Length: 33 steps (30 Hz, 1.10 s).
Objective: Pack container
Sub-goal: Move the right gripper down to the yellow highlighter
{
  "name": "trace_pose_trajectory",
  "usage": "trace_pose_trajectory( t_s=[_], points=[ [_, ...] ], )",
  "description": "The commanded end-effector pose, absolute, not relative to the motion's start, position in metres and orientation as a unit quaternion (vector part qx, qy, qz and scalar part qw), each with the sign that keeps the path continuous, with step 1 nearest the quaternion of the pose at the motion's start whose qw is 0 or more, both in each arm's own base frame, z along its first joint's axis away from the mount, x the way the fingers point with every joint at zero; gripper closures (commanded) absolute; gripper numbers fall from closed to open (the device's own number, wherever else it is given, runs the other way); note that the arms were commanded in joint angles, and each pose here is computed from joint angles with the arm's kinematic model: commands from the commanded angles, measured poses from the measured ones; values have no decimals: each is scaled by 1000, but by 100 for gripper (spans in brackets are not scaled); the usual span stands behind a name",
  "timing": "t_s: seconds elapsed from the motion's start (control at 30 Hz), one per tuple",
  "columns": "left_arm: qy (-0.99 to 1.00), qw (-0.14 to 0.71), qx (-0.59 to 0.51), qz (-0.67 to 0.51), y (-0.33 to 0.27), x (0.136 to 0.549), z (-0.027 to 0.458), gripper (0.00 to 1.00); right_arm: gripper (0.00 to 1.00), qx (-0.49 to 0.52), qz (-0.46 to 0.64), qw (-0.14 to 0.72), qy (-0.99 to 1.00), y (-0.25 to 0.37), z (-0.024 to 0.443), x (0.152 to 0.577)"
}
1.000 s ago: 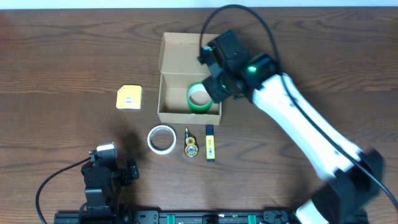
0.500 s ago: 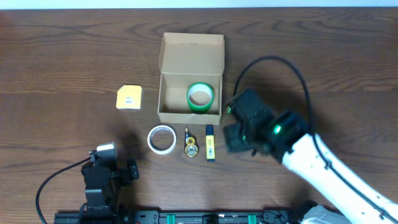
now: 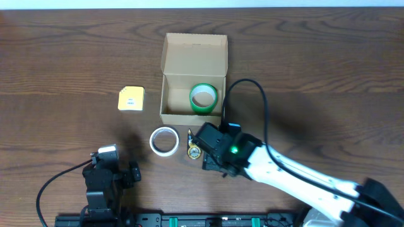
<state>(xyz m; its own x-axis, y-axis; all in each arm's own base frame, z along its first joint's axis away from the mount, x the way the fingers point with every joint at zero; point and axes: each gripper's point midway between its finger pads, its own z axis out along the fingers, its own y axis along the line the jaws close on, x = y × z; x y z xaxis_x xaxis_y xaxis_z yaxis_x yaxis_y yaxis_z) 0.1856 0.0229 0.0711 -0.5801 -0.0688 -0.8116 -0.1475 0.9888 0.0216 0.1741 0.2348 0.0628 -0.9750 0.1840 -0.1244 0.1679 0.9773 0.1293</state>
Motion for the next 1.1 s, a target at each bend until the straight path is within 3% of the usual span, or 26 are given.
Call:
trace_pose_trajectory(
  t_s=[0.0,0.57,0.63,0.73,0.83,1.07],
  points=[
    [894,441,-62,43,22,182,63,5,28,150,39,71,985,236,43,179],
    [894,441,-62,43,22,182,63,5,30,184,9,90,979,240,4,195],
    [894,441,-62,43,22,182,63,5,39,184,4,89,979,239,1,195],
    [894,441,-62,43,22,182,63,5,62,183,2,90,979,238,1,196],
    [894,441,-62,43,22,182,63,5,74,183,1,92,979,238,1,196],
    [894,441,-62,43,22,182,63,5,86,155,-4,89,984,237,1,195]
  ],
)
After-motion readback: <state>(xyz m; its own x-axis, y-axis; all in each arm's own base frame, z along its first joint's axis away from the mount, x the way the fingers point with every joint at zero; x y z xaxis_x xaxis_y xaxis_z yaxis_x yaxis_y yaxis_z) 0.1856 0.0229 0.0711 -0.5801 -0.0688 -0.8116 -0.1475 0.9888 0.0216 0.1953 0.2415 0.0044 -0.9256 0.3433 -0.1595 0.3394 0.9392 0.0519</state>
